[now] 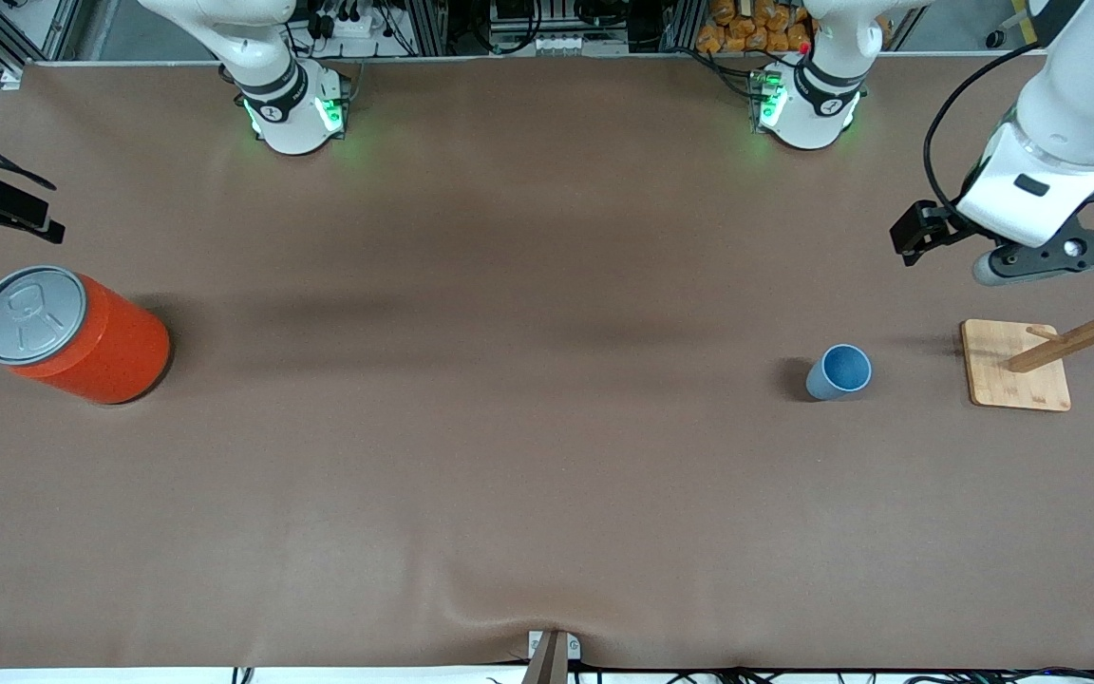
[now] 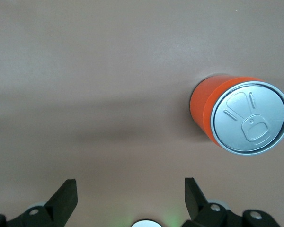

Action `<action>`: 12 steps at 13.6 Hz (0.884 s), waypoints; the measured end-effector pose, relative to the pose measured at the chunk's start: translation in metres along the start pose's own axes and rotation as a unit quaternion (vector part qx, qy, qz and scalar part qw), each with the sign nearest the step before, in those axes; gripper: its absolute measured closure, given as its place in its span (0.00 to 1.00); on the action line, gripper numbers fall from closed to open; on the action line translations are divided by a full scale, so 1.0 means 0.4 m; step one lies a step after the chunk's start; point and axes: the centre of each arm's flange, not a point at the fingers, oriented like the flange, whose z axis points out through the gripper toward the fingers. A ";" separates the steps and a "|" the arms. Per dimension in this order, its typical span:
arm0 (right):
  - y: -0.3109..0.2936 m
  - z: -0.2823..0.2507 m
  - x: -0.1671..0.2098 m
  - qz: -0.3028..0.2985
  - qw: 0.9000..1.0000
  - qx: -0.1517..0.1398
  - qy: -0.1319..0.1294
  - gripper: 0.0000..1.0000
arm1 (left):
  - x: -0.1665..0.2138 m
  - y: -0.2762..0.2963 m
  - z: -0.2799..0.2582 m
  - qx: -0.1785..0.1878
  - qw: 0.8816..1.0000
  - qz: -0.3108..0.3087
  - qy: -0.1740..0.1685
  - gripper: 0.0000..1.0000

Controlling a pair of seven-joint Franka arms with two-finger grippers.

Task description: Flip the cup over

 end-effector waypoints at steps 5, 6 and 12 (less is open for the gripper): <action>-0.016 0.000 0.002 -0.006 1.000 -0.002 0.001 0.00 | 0.020 -0.123 -0.032 -0.055 0.998 -0.037 -0.003 0.00; -0.014 0.000 0.002 -0.005 1.000 -0.002 0.002 0.00 | 0.022 -0.161 -0.037 -0.064 0.997 -0.035 -0.002 0.00; -0.006 -0.002 0.002 -0.002 1.000 -0.002 0.003 0.00 | 0.018 -0.202 -0.013 -0.063 0.998 -0.016 -0.012 0.00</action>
